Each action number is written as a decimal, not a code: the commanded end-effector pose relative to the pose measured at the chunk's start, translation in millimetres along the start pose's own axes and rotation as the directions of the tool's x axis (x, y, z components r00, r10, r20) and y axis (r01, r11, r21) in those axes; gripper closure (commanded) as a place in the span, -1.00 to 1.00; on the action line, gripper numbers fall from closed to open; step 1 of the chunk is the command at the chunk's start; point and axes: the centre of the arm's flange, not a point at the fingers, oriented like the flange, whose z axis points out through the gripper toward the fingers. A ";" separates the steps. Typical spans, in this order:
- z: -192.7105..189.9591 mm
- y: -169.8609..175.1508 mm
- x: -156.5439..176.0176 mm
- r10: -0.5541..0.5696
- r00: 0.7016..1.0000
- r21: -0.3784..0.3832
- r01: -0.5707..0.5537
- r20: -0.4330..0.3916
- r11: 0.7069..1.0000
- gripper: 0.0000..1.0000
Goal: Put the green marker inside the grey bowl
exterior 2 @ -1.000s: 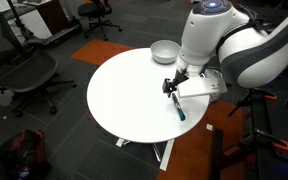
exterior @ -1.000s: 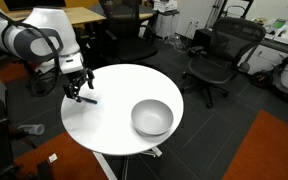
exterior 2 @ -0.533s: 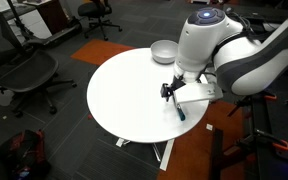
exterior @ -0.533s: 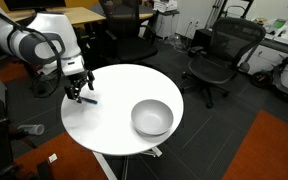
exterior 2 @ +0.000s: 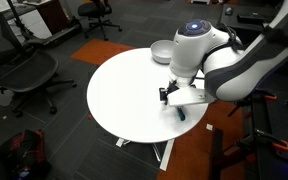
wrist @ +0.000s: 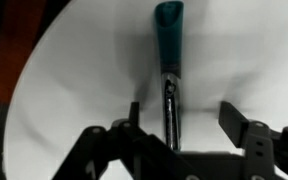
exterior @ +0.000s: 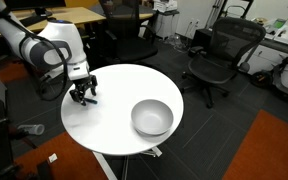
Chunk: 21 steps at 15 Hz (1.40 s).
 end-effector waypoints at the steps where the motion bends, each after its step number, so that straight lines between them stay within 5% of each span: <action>1: 8.8 -11.2 1.4 0.006 1.000 0.020 -0.006 0.004 1.000 0.02; 8: -2.2 -18.5 5.2 0.011 1.000 0.038 -0.011 0.002 0.999 1.00; 13: -25.6 -3.8 23.4 -0.003 1.000 0.033 0.004 -0.023 0.999 0.91; 21: -80.4 36.7 119.8 -0.019 0.993 0.049 0.025 -0.117 0.999 0.91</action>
